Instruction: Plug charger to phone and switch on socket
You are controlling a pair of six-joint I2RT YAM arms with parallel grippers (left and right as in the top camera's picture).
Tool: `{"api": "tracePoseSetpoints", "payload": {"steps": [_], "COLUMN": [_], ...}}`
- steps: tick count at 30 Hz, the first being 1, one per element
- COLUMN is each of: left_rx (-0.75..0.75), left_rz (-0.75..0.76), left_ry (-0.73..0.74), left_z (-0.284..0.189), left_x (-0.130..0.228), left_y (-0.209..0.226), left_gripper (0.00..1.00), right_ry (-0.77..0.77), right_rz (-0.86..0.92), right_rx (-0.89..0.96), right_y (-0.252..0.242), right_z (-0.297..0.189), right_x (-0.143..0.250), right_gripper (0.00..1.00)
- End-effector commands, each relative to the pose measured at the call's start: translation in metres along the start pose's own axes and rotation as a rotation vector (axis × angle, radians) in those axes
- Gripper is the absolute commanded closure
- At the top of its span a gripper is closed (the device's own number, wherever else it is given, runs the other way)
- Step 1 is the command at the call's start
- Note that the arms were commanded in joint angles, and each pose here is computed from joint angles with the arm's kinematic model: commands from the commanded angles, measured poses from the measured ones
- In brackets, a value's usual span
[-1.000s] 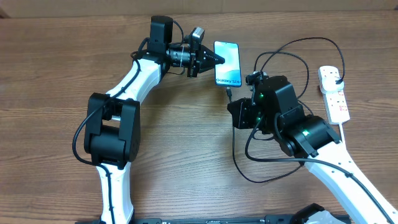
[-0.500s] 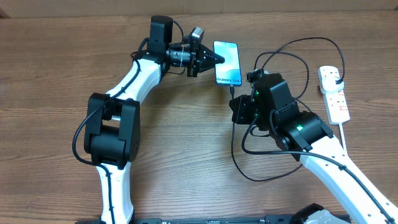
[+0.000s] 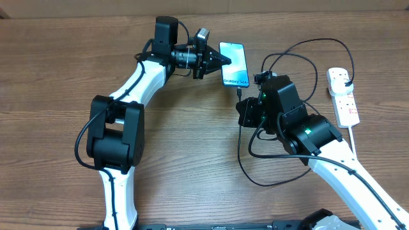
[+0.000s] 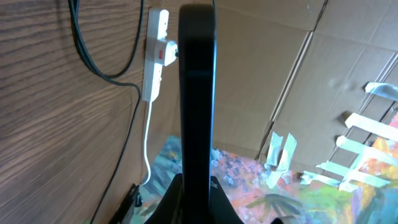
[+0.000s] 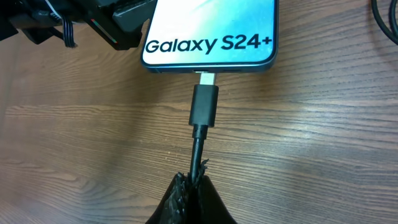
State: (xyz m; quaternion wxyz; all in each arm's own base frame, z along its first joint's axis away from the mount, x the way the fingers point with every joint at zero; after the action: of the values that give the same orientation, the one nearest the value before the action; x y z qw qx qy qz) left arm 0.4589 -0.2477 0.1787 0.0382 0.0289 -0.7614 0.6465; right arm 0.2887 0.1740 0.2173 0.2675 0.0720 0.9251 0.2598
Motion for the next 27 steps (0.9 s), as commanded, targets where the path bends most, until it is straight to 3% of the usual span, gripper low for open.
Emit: {"api": "tracePoseSetpoints", "payload": {"steps": [1,21,27], "left_rx": [0.011,0.010,0.019], "left_rz": [0.000,-0.032,0.061], "left_ry": [0.013,0.026,0.040], "left_z": [0.003,0.009,0.009], "left_x": [0.003,0.006,0.008], "left_y": [-0.012,-0.012,-0.013], "left_gripper": [0.96,0.96,0.96], "right_ry": [-0.019,-0.002,-0.022], "right_rz": [0.001,0.003,-0.007], "right_rx": [-0.001,0.014,0.014], "right_y": [0.003,0.000,0.001], "right_z": [-0.003,0.011,0.012], "right_x": [-0.003,-0.003,-0.006], "right_gripper": [0.96,0.96,0.96]}}
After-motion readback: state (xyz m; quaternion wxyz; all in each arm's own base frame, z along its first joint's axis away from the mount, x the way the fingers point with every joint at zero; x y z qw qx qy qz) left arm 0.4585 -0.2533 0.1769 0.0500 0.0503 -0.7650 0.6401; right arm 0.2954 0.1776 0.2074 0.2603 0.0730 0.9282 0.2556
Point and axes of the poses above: each gripper's point midway between its finger pads, its own z axis out along the fingers, its own y axis along the line the jaws close on, x = y × z, the point moved 4 cm from there along -z, back along the fingers, and after that the axes turned 6 degrees about z, right-handed, at the moved point
